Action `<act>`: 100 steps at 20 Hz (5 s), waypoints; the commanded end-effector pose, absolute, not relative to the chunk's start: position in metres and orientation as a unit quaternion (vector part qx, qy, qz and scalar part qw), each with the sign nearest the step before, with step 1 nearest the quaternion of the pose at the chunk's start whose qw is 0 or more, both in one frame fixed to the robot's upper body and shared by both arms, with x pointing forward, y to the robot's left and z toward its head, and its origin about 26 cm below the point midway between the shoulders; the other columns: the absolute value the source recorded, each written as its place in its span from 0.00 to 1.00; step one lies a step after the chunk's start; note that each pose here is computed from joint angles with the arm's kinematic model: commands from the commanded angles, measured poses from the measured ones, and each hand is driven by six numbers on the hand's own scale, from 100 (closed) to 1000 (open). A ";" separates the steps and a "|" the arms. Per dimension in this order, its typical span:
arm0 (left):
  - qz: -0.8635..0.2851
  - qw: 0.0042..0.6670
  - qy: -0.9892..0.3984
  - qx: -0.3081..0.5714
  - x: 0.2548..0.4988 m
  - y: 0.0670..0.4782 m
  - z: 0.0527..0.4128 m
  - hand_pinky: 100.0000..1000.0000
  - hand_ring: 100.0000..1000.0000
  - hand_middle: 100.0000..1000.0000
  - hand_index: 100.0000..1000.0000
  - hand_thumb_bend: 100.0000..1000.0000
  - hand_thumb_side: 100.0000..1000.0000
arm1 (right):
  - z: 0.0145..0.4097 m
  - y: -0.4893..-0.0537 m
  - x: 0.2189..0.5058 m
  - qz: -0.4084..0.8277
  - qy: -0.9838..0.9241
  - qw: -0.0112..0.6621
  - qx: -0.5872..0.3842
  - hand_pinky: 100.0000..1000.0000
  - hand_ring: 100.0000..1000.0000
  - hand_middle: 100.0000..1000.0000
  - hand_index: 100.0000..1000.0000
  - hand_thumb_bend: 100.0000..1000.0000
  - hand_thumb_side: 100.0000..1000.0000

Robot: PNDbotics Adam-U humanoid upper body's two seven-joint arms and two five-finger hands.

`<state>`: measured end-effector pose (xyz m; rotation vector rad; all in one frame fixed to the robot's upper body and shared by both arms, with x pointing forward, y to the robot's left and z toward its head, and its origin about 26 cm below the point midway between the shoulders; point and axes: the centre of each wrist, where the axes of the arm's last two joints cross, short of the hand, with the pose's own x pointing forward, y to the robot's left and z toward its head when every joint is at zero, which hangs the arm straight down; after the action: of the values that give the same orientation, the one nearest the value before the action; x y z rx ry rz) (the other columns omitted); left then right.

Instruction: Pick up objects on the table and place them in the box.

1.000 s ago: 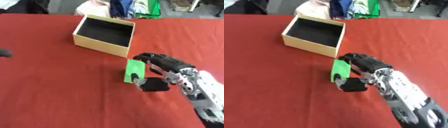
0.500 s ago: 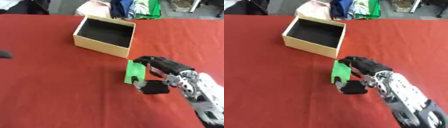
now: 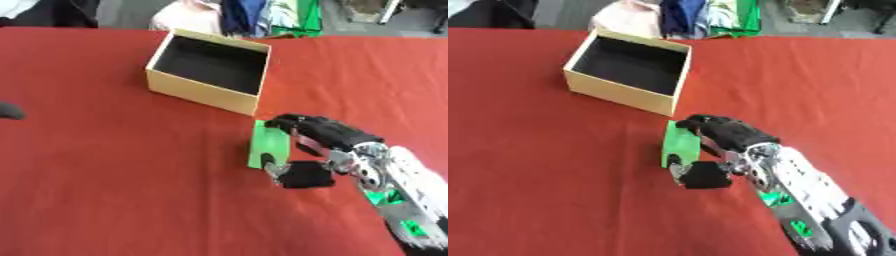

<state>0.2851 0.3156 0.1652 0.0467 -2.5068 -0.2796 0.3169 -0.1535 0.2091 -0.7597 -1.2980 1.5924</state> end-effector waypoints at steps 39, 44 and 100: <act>-0.119 0.292 -0.949 0.009 0.285 0.312 0.174 0.56 0.55 0.71 0.88 0.00 0.48 | 0.240 -0.158 0.313 0.609 -0.545 0.460 -0.348 0.97 1.00 0.95 1.00 0.00 0.72; -0.120 0.292 -0.949 0.007 0.285 0.312 0.174 0.56 0.55 0.71 0.88 0.00 0.48 | 0.238 -0.155 0.315 0.610 -0.547 0.461 -0.340 0.97 1.00 0.95 1.00 0.00 0.74; -0.126 0.290 -0.949 0.000 0.287 0.308 0.175 0.57 0.55 0.72 0.88 0.00 0.48 | 0.211 -0.152 0.327 0.594 -0.557 0.486 -0.318 0.75 0.79 0.85 1.00 0.00 0.59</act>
<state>0.2878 0.3101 0.1670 0.0008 -2.5047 -0.3128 0.3285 -0.1525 0.2067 -0.7669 -1.3453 1.4526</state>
